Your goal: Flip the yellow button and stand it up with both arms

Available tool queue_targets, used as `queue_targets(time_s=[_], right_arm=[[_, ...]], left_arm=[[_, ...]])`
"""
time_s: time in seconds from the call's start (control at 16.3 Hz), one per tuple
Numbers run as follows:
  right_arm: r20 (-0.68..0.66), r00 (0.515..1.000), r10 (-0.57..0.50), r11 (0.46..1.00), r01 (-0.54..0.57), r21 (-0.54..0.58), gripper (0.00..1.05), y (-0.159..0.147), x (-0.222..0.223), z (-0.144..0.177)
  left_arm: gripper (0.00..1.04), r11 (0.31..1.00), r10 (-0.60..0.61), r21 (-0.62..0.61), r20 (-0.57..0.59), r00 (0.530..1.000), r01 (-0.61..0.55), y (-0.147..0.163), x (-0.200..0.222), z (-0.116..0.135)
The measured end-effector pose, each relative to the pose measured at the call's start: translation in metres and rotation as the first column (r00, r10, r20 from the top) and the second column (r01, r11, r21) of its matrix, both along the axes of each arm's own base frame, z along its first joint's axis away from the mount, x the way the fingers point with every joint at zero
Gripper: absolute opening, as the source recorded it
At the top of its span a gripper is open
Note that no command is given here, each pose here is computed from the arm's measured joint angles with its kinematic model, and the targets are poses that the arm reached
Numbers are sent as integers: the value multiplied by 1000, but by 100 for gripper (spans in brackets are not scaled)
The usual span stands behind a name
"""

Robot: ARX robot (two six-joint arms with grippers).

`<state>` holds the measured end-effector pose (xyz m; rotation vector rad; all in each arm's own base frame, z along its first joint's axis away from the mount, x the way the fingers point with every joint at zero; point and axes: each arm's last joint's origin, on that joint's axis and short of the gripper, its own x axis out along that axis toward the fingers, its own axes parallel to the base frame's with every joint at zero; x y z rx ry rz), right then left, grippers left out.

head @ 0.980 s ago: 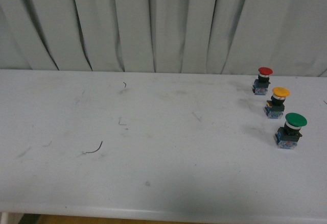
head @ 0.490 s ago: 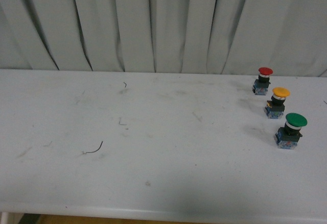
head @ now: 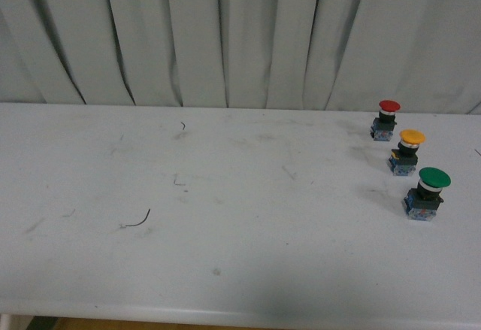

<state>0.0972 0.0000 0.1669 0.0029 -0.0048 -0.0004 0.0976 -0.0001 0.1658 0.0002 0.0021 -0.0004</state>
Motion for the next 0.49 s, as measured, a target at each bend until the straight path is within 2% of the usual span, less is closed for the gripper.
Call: queue_targets(time_s=[0.06,0.24,0.37,0.49], right_arm=[[0,1000,0,1000,0,0,6,0,0,0],[0,1000,0,1000,0,0,42,0,0,0],[0,1000,0,1000,0,0,55,0,0,0],[0,1000,0,1000,0,0,83,0,0,0]], left_arm=[[98,1000,0,0,0,1000,0,0,0,0],[98,1000,0,0,0,1000,0,0,0,0],[98,1000,0,0,0,1000,0,0,0,0],[98,1000,0,0,0,1000,0,0,0,0]])
